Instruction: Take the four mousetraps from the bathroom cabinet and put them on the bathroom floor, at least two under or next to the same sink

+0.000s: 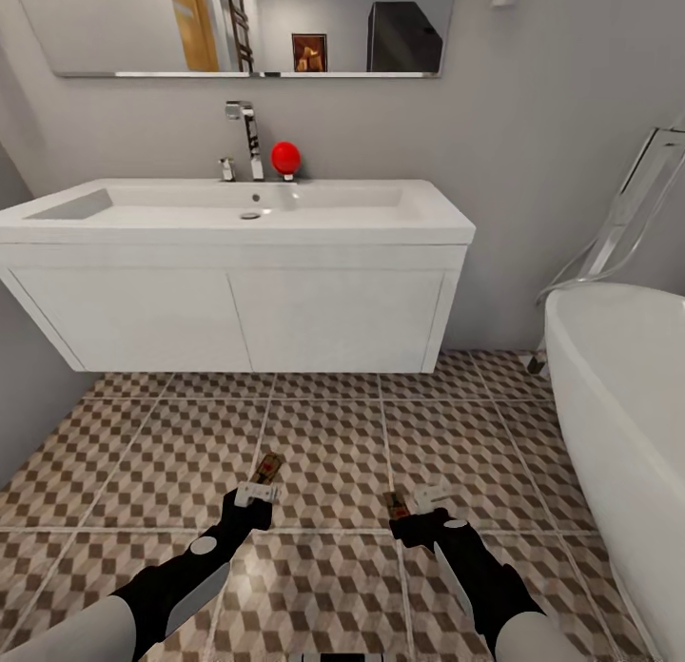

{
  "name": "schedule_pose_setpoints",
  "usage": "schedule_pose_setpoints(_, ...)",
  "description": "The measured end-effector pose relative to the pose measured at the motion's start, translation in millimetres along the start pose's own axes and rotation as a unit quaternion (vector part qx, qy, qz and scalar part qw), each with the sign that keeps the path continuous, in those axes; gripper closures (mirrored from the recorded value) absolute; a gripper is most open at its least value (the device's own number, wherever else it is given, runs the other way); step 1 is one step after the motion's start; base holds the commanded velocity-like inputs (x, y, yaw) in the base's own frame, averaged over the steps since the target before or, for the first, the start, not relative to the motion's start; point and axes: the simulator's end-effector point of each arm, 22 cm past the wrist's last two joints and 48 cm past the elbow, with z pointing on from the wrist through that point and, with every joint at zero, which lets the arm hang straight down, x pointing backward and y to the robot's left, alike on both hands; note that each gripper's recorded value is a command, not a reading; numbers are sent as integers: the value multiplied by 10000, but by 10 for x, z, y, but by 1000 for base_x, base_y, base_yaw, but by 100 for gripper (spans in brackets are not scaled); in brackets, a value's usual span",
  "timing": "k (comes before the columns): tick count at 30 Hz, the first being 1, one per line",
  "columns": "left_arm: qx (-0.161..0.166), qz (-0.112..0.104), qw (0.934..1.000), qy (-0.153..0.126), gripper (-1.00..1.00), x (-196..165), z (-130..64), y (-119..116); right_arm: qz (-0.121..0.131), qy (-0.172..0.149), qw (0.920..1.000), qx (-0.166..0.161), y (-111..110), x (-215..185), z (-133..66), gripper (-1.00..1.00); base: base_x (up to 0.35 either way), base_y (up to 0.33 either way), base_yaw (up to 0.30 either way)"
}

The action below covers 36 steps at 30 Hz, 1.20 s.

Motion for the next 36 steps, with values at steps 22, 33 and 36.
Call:
schedule_pose_setpoints(22,47,-64,9992,383,100,700,228,-41,35,269,9996,-36,22,532,423,100,0,0,0)
schedule_pose_setpoints(33,80,-119,9975,690,100,1070,303,-71,18,-238,9997,-75,39,497,606,100,0,0,0)
schedule_pose_setpoints(36,90,-134,9969,770,100,1169,320,-80,9,-355,9993,-82,35,498,650,100,0,0,0)
